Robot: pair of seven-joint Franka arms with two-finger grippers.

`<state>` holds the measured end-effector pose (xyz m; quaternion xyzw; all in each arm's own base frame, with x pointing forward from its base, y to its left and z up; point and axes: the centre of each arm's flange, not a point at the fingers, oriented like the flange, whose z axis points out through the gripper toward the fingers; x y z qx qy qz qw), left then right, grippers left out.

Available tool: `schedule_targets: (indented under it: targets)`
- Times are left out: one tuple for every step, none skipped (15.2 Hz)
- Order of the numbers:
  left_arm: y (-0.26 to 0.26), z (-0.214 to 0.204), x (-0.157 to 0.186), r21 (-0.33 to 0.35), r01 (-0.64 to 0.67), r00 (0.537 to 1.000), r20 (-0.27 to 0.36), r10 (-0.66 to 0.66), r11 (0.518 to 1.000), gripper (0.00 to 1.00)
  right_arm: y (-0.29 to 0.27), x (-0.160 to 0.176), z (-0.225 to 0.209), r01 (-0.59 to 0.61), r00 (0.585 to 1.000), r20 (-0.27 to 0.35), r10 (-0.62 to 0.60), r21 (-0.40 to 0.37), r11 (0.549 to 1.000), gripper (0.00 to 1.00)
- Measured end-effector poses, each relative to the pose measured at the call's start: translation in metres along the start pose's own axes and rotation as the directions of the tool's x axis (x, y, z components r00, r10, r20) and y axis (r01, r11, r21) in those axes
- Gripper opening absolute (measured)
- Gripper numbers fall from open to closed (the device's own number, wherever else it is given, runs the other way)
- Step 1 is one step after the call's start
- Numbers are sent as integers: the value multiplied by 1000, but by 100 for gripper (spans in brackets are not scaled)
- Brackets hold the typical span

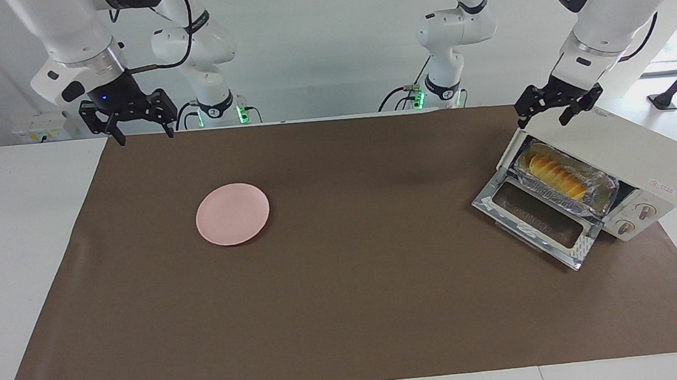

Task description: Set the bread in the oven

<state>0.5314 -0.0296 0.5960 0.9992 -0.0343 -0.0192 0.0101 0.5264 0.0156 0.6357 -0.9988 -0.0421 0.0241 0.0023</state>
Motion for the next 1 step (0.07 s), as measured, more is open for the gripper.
schedule_targets:
  targets:
    - [0,0,0,1,0,1000,0,0,1000,100,0,0,0,0,1000,0,0,0,1000,100]
